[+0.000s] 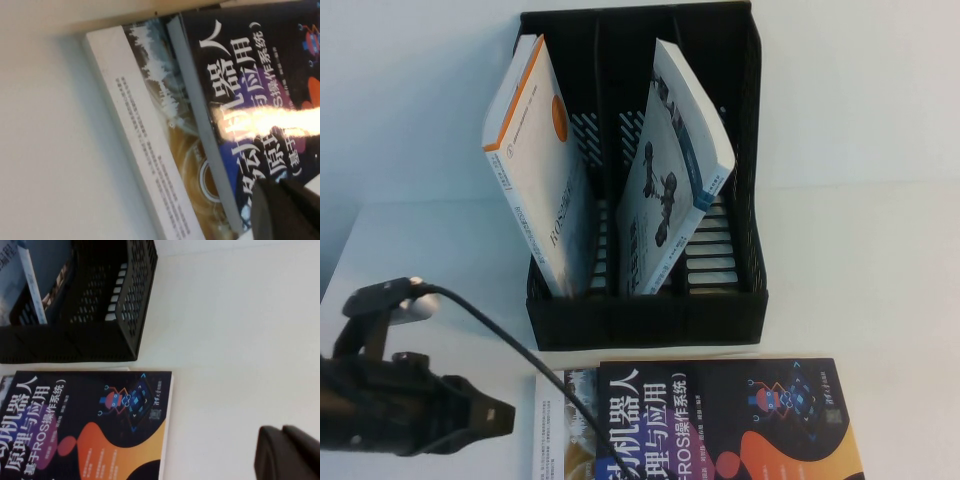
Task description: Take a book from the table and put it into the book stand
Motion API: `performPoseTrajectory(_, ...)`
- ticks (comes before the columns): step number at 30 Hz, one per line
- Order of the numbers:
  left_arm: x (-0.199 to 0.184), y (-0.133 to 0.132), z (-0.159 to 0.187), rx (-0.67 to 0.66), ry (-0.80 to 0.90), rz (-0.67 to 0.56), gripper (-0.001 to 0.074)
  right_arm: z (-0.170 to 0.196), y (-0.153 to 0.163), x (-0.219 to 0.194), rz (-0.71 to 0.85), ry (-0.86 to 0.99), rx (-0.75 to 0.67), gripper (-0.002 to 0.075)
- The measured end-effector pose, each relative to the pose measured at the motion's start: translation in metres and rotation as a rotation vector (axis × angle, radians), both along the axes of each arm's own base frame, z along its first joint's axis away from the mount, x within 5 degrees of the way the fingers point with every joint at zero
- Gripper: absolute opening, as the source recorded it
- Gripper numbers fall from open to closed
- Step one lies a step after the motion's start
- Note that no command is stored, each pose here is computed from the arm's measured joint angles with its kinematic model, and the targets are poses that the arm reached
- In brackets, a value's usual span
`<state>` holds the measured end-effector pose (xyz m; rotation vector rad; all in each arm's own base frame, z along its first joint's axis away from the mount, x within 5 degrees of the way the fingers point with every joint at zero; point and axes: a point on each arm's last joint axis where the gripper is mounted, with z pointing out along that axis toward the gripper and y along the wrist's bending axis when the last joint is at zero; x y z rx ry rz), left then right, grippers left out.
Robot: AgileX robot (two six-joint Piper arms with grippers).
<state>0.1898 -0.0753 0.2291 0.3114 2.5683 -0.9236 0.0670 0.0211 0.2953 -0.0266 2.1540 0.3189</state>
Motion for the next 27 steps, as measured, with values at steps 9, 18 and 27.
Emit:
performPoseTrajectory(9,0.031,-0.055,-0.023,0.124,-0.005,-0.093,-0.0003,-0.027,0.003,-0.001,0.013,0.117,0.033,-0.0002)
performPoseTrajectory(18,0.053,-0.077,-0.065,0.250,0.127,-0.153,-0.0003,-0.035,0.008,-0.002,0.023,0.166,0.102,-0.0002)
performPoseTrajectory(27,0.056,-0.081,-0.079,0.262,0.171,-0.155,-0.0003,-0.045,0.016,0.022,0.054,0.311,0.163,-0.0002)
